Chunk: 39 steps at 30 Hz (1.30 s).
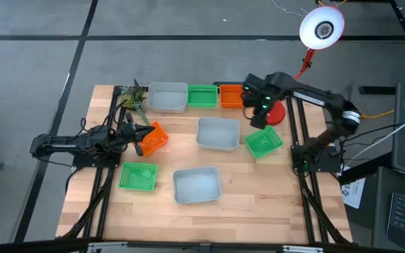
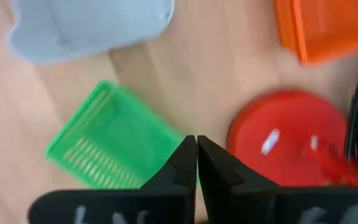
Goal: Stack baskets by color
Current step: Stack the middle right green bin on top of the top green bin
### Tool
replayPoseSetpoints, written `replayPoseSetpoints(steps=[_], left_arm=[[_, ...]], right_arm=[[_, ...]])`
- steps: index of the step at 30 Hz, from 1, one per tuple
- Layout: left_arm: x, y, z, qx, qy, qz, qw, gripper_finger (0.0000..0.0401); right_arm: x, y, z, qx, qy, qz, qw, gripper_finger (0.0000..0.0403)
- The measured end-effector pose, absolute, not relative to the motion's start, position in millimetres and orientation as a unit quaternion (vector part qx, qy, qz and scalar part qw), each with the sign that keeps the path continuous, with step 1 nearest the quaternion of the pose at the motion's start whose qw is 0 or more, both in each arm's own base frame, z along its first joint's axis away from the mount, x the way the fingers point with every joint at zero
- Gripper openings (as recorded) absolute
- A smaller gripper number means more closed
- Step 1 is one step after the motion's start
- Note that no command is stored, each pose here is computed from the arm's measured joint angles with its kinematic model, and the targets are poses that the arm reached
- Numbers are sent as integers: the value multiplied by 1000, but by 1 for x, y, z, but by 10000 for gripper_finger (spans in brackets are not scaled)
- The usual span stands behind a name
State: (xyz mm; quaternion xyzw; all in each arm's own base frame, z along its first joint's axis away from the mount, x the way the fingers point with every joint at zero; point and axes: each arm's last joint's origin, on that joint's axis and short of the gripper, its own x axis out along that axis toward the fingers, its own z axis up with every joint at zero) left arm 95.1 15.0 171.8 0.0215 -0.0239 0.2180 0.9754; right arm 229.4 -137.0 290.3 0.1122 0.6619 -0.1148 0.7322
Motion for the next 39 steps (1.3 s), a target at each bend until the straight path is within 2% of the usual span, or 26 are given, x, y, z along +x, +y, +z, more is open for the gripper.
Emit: replayPoseSetpoints(steps=[3,7,12,16,25,31,39], left_arm=[[95,15,172,22,-24,218,975,0],[95,15,172,22,-23,218,975,0],[95,15,172,21,-24,218,975,0],[95,15,172,21,-24,218,975,0],[95,15,172,21,-24,218,975,0],[95,15,172,22,-24,218,975,0],[95,15,172,22,-24,218,975,0]], right_arm=[[209,-117,302,137,633,-113,754,15],[188,-93,303,149,600,-64,784,15],[182,-87,296,134,566,-62,811,15],[183,-87,281,137,578,-60,802,36],[190,-93,231,123,616,-73,774,139],[194,-99,219,24,648,-65,759,146],[202,-103,207,5,668,-46,743,145]])
